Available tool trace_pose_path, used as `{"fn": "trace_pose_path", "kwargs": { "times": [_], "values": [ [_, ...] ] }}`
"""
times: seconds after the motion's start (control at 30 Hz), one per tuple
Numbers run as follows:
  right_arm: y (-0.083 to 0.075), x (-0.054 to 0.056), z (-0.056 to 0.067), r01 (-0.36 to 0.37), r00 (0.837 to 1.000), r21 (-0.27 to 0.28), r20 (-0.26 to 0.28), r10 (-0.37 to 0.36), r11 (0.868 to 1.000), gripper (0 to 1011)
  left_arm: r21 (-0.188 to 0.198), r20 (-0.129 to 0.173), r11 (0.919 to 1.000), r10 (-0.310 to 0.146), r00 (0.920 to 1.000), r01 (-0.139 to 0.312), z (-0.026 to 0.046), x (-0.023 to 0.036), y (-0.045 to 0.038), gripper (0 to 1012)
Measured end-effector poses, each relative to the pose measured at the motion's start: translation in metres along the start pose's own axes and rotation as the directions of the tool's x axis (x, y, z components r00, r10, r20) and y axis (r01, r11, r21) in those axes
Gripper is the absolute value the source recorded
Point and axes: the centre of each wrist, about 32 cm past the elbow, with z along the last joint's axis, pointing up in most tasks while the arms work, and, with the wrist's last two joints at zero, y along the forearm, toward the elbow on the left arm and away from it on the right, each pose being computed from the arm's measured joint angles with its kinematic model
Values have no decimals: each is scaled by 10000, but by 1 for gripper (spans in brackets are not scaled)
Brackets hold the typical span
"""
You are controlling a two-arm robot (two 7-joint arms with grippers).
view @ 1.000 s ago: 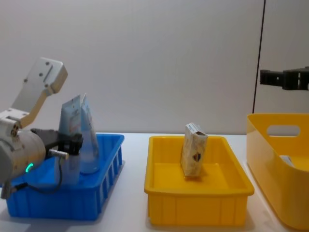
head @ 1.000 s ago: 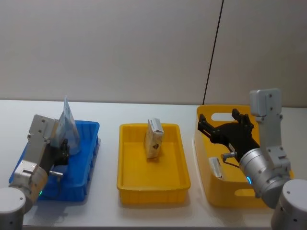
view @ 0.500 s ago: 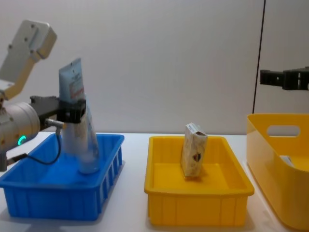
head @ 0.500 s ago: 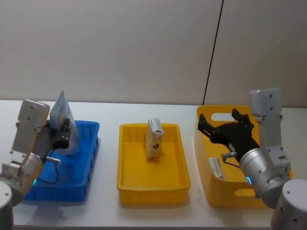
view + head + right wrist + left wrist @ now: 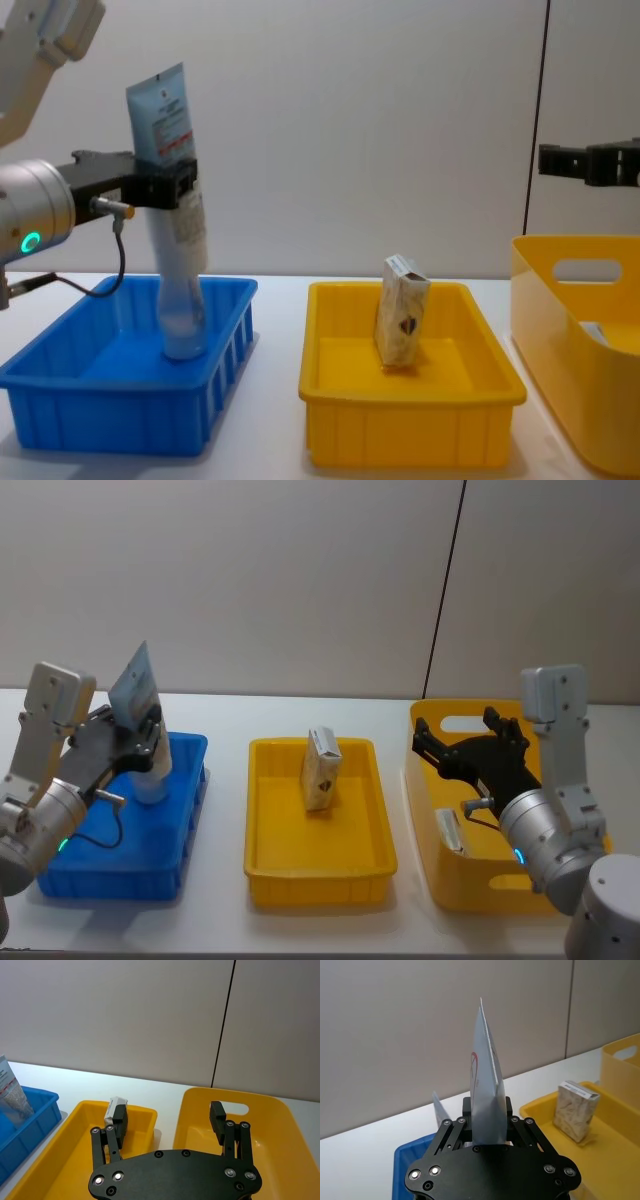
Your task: Bimanual collaborative sorting of washing and personal care products
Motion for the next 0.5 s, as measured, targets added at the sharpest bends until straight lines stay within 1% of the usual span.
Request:
{"fn": "trace_pose_path", "kwargs": {
  "times": [0.03, 0.13, 0.2, 0.27, 0.33, 0.37, 0.5],
  "values": [
    [0, 0, 0, 0, 10000, 1, 0, 0, 10000, 1002, -21, -7, 9998, -181, 9998, 181, 28, 6, 2, 280],
    [0, 0, 0, 0, 10000, -1, 0, 0, 10000, 1002, -45, -16, 9989, -466, 9989, 466, 76, 9, 2, 280],
    [0, 0, 0, 0, 10000, 0, 0, 0, 10000, 1002, -48, -66, 9963, -856, 9963, 856, 137, 0, -7, 280],
    [0, 0, 0, 0, 10000, 0, 0, 0, 10000, 1002, -49, -82, 9955, -945, 9955, 945, 150, -4, -9, 280],
    [0, 0, 0, 0, 10000, 1, 0, 0, 10000, 1002, -71, -164, 9914, -1308, 9913, 1307, 203, -28, -23, 280],
    [0, 0, 0, -1, 10000, 0, -1, 1, 10000, 1002, -71, -164, 9914, -1308, 9913, 1307, 203, -28, -23, 280],
    [0, 0, 0, -1, 10000, 0, -1, 1, 10000, 1002, -140, -336, 9838, -1791, 9833, 1787, 266, -74, -50, 280]
  ]
}}
